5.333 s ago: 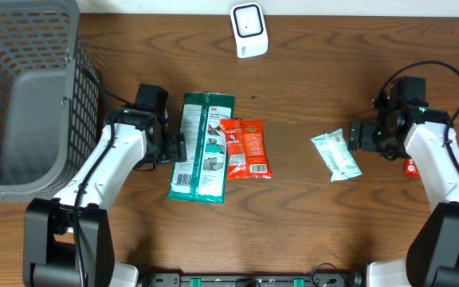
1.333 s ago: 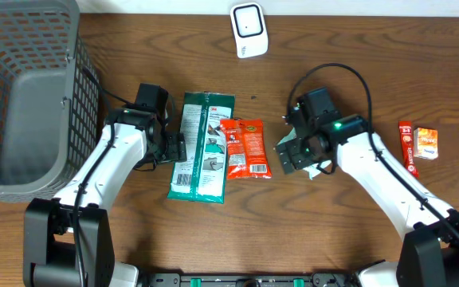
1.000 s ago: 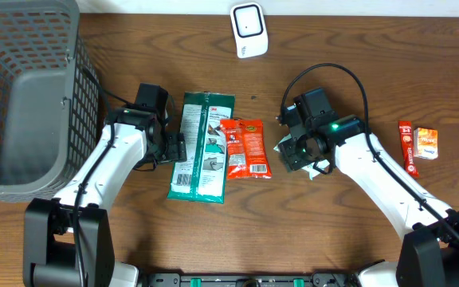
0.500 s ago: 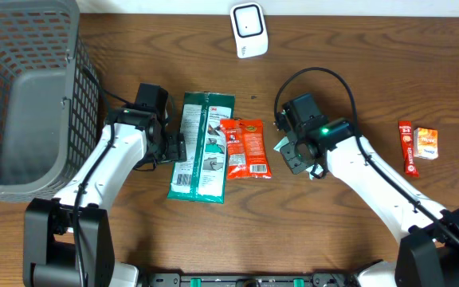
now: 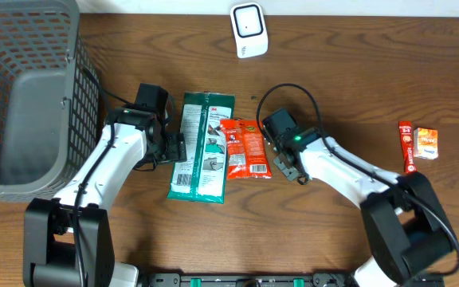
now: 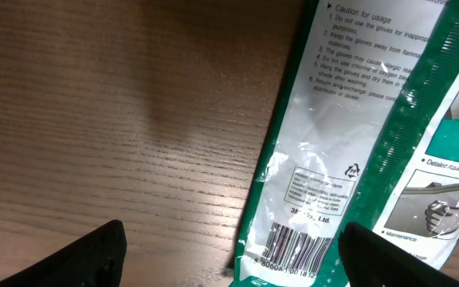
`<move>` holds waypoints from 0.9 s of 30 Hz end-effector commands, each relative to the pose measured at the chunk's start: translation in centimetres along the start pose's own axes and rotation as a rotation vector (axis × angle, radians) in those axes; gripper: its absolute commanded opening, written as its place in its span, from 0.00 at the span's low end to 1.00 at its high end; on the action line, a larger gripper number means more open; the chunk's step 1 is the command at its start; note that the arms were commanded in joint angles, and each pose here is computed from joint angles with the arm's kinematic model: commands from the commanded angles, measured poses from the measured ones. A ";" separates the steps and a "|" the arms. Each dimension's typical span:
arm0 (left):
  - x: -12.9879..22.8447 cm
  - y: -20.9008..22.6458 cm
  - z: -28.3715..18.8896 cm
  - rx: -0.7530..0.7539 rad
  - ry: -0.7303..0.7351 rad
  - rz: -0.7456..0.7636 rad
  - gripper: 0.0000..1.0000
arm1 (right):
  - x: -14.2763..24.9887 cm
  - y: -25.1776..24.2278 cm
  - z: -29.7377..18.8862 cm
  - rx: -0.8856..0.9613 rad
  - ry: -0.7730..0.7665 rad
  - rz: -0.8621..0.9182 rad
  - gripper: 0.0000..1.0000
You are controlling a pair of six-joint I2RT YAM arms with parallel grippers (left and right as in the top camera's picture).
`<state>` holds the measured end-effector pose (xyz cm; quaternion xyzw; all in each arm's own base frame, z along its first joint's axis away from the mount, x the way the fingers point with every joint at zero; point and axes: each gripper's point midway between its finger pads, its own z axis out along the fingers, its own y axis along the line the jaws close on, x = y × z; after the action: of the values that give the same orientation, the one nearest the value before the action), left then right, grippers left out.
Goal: Scan the item barcode
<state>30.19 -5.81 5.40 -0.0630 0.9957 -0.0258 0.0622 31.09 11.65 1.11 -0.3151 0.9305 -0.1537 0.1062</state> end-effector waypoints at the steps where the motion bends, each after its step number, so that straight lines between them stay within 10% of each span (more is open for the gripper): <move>1: -0.1 0.1 -0.1 -0.008 -0.005 -0.003 0.87 | 1.0 -0.1 1.5 0.050 0.059 -0.047 0.45; 19: -0.1 0.1 -0.1 -0.007 -0.005 -0.003 0.86 | 0.4 2.2 0.8 -0.077 0.049 0.072 0.03; 27: -0.1 0.1 -0.1 -0.007 -0.005 -0.003 0.86 | -2.1 0.9 -4.1 -0.120 -0.116 0.148 0.10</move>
<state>30.19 -5.81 5.40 -0.0628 0.9957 -0.0259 0.0624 30.88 13.11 2.40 -0.2729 0.9484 -0.1099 0.1183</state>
